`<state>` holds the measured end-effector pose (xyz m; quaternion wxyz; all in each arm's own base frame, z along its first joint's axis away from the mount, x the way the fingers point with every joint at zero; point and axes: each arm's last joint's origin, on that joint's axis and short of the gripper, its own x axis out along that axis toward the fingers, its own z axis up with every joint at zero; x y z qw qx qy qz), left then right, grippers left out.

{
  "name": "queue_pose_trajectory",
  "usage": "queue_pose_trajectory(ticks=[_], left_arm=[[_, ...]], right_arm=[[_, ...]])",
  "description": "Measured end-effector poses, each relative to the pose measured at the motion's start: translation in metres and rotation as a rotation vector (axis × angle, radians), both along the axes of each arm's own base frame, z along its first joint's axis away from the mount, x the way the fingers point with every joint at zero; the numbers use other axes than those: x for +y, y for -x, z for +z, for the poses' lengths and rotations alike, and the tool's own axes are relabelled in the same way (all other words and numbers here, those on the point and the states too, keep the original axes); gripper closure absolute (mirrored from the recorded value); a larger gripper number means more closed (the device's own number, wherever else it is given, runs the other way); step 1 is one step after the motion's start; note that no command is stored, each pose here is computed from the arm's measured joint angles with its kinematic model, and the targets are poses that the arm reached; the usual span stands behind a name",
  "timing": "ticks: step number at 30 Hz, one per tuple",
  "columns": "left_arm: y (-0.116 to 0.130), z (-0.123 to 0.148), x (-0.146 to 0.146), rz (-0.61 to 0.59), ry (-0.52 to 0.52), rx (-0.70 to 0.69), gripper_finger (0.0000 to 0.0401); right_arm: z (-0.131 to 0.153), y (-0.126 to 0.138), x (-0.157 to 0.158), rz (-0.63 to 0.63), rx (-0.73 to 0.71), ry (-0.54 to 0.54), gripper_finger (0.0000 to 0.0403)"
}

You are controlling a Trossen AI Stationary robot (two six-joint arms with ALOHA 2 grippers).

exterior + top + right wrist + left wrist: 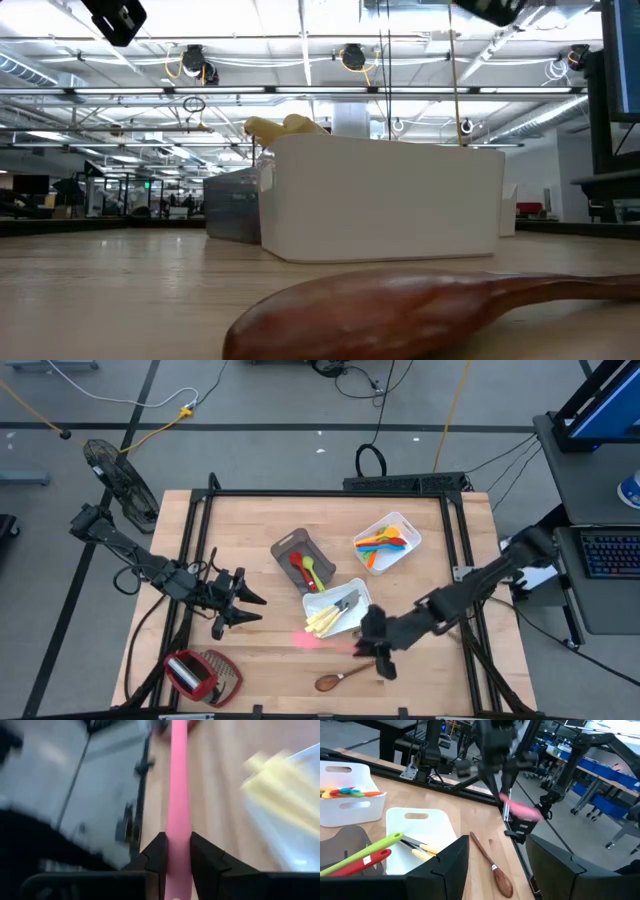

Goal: Pick & Place Kitchen Items
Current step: Put the pink spatula into the top white bin

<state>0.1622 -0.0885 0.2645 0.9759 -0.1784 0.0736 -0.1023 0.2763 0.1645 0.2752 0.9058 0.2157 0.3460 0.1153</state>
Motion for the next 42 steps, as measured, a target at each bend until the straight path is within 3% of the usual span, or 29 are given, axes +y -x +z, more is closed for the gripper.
queue_pose_trajectory(ticks=[5,15,21,32,36,39,42], left_arm=[[0.000,0.001,0.000,-0.003,-0.022,-0.018,0.0199],[0.000,0.003,0.000,-0.005,-0.039,-0.043,0.0199],[-0.002,0.003,0.002,0.003,-0.103,-0.056,0.0199],[-0.010,0.003,0.022,0.090,-0.403,-0.096,0.0199],[-0.014,0.002,0.033,0.140,-0.508,-0.084,0.0199],[-0.015,0.001,0.045,0.193,-0.530,-0.055,0.0199],[-0.012,0.000,0.057,0.207,-0.484,-0.014,0.0199]], right_arm=[[0.031,0.017,-0.020,-0.272,-0.067,-0.097,0.0350],[0.045,0.048,-0.058,-0.675,0.116,-0.375,0.0349],[0.047,0.061,-0.083,-0.859,0.238,-0.508,0.0349],[0.045,0.081,-0.127,-1.108,0.464,-0.720,0.0349],[0.034,0.082,-0.142,-1.242,0.466,-0.822,0.0349],[0.024,0.080,-0.153,-1.309,0.429,-0.914,0.0349],[0.012,0.076,-0.162,-1.327,0.408,-1.009,0.0349]])
